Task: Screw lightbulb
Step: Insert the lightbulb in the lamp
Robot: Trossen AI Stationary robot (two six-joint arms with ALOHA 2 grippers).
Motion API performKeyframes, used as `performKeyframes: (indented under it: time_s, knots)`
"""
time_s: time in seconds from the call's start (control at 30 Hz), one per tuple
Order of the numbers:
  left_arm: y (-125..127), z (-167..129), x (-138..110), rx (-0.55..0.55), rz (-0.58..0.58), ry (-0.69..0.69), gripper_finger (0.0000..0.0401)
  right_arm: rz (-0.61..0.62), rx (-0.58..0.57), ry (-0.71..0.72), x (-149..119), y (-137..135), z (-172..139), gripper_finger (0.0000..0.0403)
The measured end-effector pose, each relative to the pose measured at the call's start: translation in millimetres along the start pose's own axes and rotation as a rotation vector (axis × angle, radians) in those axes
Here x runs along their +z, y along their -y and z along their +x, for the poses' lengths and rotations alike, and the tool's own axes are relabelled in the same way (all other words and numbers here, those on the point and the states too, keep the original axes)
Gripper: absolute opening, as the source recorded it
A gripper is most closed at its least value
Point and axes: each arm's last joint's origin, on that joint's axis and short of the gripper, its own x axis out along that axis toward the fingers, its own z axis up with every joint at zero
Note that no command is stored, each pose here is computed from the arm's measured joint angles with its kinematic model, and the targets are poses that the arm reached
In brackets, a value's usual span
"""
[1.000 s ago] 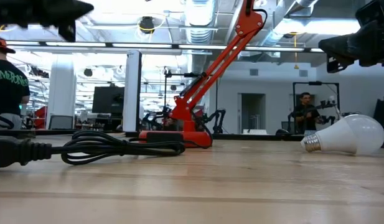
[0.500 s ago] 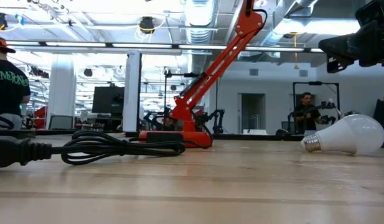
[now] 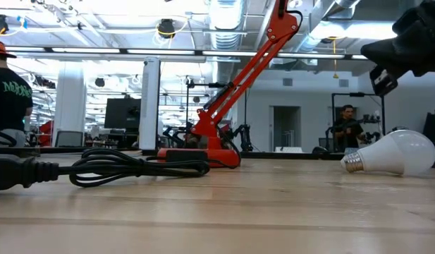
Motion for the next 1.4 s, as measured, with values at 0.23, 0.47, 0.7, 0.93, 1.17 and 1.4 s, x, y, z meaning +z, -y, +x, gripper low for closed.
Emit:
performKeyframes:
  time_s: [0.23, 0.47, 0.7, 0.93, 1.17, 1.4]
  knots:
    - [5, 15, -56, 0.183, -0.042, 0.106, 0.0, 0.026, 0.017, 0.084, 34, -11, -8, 0.0026]
    - [-4, 12, -38, 0.258, -0.064, 0.203, 0.0, -0.12, -0.022, 0.183, 138, -45, -33, 0.0026]
    - [3, 27, -33, 0.158, -0.03, 0.251, 0.0, -0.153, -0.116, -0.072, 162, -53, -4, 0.0026]
    - [10, 45, -43, 0.133, 0.078, 0.216, 0.0, 0.023, -0.252, -0.41, 100, -40, 34, 0.0026]
    - [11, 65, -56, 0.122, -0.019, 0.188, 0.0, 0.031, -0.328, -0.481, 62, -48, 47, 0.0026]
    - [12, 92, -60, 0.115, -0.017, 0.131, 0.0022, -0.022, -0.322, -0.541, 42, -64, 52, 0.0026]
